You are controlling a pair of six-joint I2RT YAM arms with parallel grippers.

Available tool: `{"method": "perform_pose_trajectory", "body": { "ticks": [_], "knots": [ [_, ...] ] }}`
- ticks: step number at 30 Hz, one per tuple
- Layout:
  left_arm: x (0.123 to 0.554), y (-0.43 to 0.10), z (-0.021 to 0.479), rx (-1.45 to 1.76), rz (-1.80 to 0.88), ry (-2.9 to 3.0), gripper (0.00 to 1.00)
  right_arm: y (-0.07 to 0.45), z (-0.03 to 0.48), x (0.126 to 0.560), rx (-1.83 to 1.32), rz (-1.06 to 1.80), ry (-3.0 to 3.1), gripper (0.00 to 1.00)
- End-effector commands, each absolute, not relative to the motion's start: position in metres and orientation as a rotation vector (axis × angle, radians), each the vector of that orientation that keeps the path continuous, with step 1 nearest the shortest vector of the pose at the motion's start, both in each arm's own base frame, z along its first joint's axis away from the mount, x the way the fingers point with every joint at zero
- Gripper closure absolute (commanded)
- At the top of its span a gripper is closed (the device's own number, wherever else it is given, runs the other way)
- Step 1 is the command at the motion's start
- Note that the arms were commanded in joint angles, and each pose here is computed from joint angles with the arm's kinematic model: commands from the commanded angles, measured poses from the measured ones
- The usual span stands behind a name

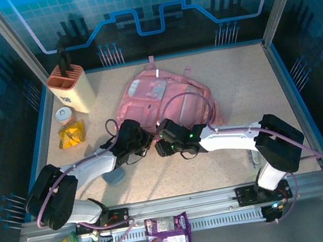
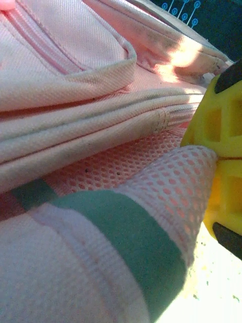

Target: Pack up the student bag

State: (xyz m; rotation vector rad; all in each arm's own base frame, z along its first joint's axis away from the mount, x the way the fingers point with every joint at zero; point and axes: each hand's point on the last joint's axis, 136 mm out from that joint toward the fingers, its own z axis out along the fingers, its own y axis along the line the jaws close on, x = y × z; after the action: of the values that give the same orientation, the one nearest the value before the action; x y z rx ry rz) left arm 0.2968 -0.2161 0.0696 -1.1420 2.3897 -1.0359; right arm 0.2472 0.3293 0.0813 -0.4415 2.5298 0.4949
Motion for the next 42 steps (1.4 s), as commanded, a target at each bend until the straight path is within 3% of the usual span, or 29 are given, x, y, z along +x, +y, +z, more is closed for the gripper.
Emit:
{"method": "perform_pose_trajectory", "body": {
  "ticks": [1,13,26,37,42],
  "knots": [
    [0.304,-0.247,0.112,-1.058,-1.238,2.322,1.00,0.330,0.083,0.263,-0.402,0.465,2.491,0.52],
    [0.301,-0.260,0.117,-1.059,-1.278,2.322,1.00,0.332,0.080,0.290,-0.316,0.517,2.486,0.65],
    [0.300,-0.253,0.113,-1.080,-1.236,2.318,1.00,0.322,0.072,0.246,-0.392,0.561,2.538,0.64],
    [0.299,-0.252,0.119,-1.073,-1.252,2.301,1.00,0.329,0.060,0.268,-0.383,0.484,2.494,0.64],
    [0.297,-0.251,0.120,-1.069,-1.243,2.304,1.00,0.335,0.060,0.280,-0.402,0.440,2.466,0.70]
  ]
}}
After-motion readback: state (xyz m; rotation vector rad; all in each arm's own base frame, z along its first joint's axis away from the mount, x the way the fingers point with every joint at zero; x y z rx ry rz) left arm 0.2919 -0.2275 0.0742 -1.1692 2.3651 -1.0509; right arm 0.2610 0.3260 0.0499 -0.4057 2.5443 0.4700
